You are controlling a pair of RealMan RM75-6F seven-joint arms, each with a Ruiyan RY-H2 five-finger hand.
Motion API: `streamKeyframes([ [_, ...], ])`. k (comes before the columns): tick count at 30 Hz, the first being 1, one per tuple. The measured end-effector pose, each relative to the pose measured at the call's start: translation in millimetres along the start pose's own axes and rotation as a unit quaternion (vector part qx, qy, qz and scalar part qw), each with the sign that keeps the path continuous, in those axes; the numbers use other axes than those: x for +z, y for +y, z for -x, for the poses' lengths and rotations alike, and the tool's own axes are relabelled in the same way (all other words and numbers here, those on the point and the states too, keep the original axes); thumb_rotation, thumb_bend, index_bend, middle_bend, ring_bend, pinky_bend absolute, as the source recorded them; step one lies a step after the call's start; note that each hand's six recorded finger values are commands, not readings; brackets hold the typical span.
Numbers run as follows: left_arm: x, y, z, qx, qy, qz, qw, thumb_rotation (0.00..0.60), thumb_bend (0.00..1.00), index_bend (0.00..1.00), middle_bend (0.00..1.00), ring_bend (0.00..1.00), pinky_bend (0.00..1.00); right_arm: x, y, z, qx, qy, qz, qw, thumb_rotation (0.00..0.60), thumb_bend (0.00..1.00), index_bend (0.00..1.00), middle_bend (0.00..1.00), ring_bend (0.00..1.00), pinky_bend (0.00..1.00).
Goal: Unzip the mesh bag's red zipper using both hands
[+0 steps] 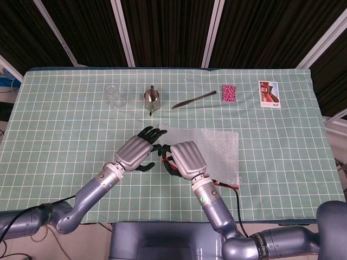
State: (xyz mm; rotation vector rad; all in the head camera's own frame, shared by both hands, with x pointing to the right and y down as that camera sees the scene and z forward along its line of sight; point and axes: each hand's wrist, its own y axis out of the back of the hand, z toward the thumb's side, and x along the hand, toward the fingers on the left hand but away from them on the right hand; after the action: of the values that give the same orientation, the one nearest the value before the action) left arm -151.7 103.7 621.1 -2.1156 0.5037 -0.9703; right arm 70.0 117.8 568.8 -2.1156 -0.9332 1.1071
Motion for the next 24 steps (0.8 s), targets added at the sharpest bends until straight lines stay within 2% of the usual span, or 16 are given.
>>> streamKeyframes([
  [6,7.1,-5.5,-4.7,-0.001,-0.004,0.003,1.0000,0.600,0.36,0.48,0.06,0.00,0.00,-1.3,1.0,-0.5,0.000,-0.001,0.002,1.0000,0.600,0.61,0.66,1.00,1.00,0.96],
  [15,14.1,-7.1,-11.2,0.006,-0.006,0.010,0.9999,0.600,0.36,0.49,0.06,0.00,0.00,-4.2,2.4,-1.0,-0.001,-0.003,0.004,1.0000,0.600,0.61,0.66,1.00,1.00,0.96],
  [20,18.2,-1.8,-12.1,0.022,-0.010,0.021,0.9995,0.600,0.36,0.49,0.06,0.00,0.00,-4.6,3.8,-1.5,-0.002,-0.003,0.005,1.0000,0.600,0.61,0.66,1.00,1.00,0.96],
  [24,18.9,-4.3,-12.9,0.016,-0.010,0.020,0.9996,0.600,0.36,0.49,0.06,0.00,0.00,-3.8,3.5,-2.2,-0.001,-0.003,0.007,1.0000,0.600,0.61,0.66,1.00,1.00,0.96],
])
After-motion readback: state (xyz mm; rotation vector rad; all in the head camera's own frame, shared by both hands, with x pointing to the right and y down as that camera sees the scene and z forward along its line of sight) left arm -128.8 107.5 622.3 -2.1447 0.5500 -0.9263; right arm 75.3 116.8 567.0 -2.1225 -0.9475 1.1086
